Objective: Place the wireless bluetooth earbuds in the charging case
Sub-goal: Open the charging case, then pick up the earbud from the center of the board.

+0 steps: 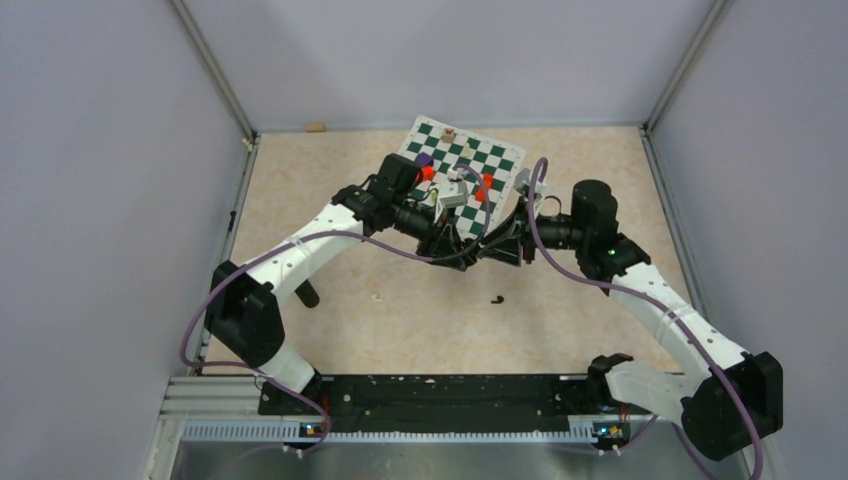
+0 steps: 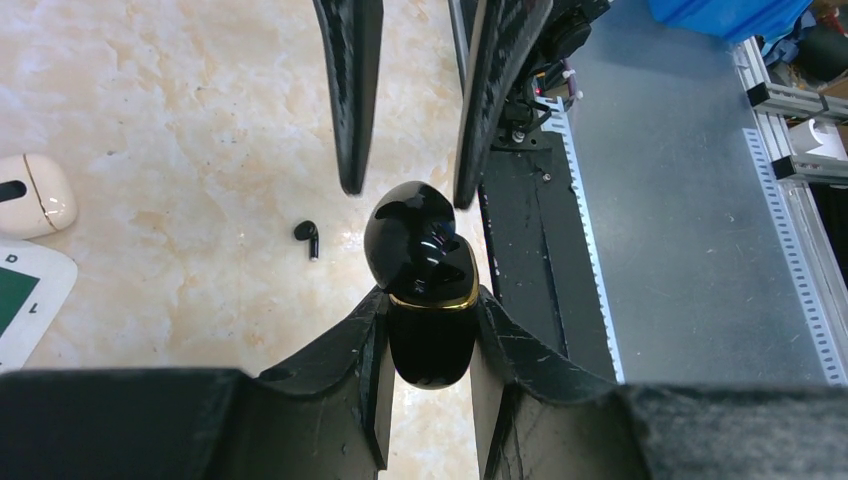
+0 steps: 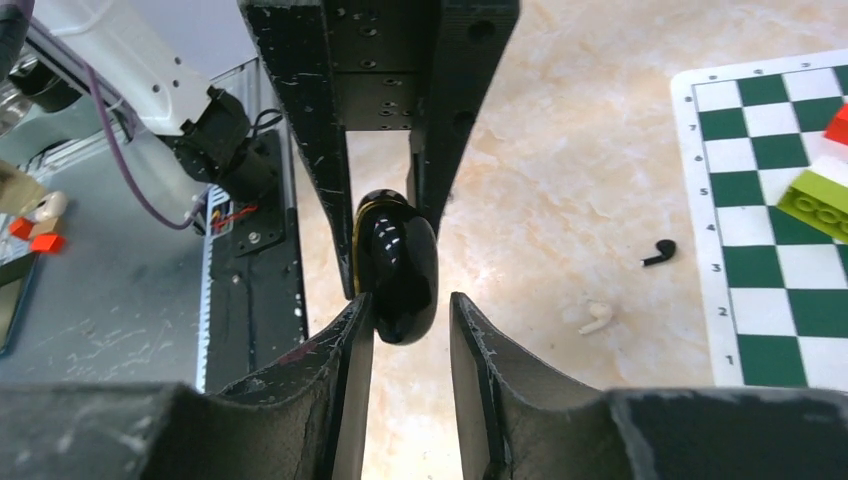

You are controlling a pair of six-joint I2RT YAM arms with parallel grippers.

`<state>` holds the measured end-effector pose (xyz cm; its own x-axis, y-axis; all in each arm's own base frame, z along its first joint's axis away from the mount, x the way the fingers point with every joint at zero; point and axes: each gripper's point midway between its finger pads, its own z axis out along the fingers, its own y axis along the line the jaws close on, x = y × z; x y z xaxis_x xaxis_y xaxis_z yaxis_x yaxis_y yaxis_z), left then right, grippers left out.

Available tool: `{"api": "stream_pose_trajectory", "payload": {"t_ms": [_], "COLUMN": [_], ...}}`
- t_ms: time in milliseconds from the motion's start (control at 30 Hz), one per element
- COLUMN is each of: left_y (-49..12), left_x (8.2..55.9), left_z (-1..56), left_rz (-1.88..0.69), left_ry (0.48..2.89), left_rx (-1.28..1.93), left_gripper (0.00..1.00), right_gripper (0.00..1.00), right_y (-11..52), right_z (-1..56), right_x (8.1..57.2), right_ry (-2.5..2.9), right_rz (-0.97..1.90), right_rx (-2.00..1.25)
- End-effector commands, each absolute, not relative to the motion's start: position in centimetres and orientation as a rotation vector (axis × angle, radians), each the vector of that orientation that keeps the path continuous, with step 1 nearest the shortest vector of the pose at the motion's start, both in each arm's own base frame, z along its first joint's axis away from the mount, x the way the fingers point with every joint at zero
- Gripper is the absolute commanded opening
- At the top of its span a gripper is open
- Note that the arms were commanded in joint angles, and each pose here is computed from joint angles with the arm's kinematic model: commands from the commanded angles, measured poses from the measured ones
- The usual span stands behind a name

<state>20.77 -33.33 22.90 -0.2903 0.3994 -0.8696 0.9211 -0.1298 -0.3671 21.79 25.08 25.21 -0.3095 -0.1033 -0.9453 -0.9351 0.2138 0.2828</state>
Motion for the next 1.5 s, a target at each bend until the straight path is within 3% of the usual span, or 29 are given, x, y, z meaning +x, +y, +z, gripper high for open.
{"api": "stream_pose_trajectory", "payload": {"t_ms": [0,200,333,533,767,1200,1333,1467], "left_y": [-32.9,-32.9,-32.8,-32.7,-32.4,-25.0,-22.6,-20.7], "left_x": [19.8,19.8,19.7,19.7,19.8,26.9,27.7,26.2], "left_z": [24.0,24.1,24.3,24.4,25.8,32.9,32.1,32.7], "left_rz": [-1.447,-1.443,-1.433,-1.434,-1.427,-1.082,-1.018,-0.943], "left_ry": [1.602,1.595,1.589,1.585,1.551,1.354,1.282,1.059], "left_rx": [1.495,1.496,1.498,1.497,1.475,1.108,0.942,0.852], "left_gripper": [0.00,0.00,0.00,0.00,0.00,0.00,0.00,0.00], "right_gripper": [0.34,0.35,0.42,0.66,0.80,0.82,0.82,0.82], "right_y": [24.2,23.8,23.5,23.8,23.3,19.7,19.7,19.2], "right_z": [26.6,26.5,27.1,27.5,27.5,28.4,27.1,24.4], "right_x": [22.4,23.4,23.4,21.6,23.8,33.8,34.1,32.4], "right_ry": [1.567,1.583,1.565,1.527,1.547,1.764,1.753,1.750], "right_rz": [1.149,1.096,1.076,1.156,1.052,0.845,0.826,0.794], "right_rx": [-0.985,-0.952,-0.945,-0.989,-0.930,-0.775,-0.821,-0.939]}}
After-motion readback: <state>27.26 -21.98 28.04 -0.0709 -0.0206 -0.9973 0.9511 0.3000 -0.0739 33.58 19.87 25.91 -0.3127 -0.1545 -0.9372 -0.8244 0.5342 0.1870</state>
